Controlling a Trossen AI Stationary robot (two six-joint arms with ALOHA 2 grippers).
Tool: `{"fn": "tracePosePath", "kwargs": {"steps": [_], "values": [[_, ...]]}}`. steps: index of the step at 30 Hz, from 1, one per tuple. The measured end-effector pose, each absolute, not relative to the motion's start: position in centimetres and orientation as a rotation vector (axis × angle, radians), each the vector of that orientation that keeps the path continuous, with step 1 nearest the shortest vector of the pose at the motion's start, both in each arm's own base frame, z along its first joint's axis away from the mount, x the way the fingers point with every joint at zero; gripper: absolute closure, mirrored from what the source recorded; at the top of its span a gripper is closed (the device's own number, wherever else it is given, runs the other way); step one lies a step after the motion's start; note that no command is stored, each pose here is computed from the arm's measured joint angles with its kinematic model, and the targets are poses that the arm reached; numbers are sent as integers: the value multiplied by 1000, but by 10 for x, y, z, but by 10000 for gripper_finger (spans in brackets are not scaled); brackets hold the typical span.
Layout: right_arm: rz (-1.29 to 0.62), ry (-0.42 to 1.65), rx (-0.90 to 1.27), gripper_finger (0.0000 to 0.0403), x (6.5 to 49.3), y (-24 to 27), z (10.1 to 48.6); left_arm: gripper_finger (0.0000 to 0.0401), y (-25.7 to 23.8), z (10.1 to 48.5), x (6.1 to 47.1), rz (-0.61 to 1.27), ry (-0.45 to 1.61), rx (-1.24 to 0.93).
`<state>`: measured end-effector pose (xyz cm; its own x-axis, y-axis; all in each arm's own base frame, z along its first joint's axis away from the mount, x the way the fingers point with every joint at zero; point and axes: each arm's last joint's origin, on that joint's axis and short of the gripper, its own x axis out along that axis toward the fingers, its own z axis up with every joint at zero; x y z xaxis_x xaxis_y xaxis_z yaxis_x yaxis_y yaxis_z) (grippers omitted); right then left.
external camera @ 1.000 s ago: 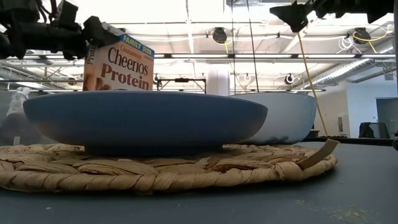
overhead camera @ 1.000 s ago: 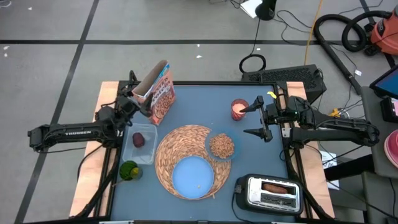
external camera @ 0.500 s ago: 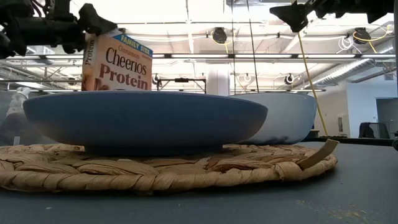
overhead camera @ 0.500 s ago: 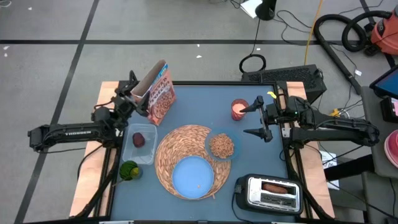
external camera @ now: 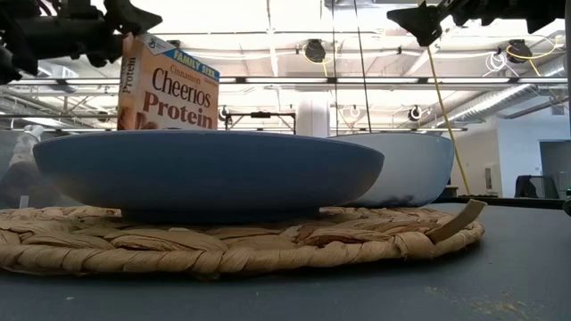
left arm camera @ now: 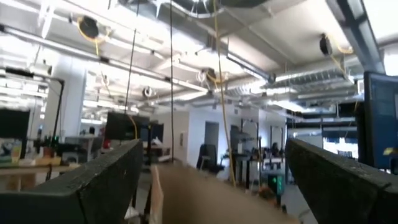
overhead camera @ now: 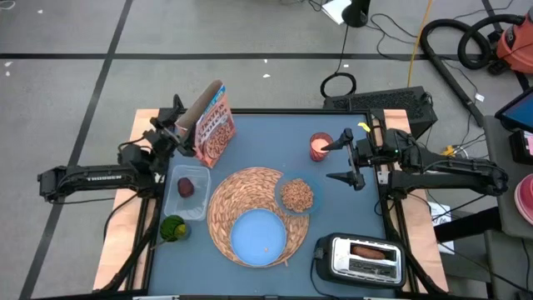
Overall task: Arrange a breakfast setting
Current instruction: Put the bagel on the blue plate
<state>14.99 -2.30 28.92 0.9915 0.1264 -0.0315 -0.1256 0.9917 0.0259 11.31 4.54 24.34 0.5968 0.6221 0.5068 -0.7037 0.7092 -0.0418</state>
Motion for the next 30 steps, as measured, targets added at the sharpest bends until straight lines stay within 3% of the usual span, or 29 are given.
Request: {"fn": "tracePosePath", "kwargs": {"steps": [19,30], "values": [[126,33,24,9,150,-23,289,6,33,257,106,749,-652,260],[126,33,24,9,150,-23,289,6,12,298,120,414,-694,264]]}}
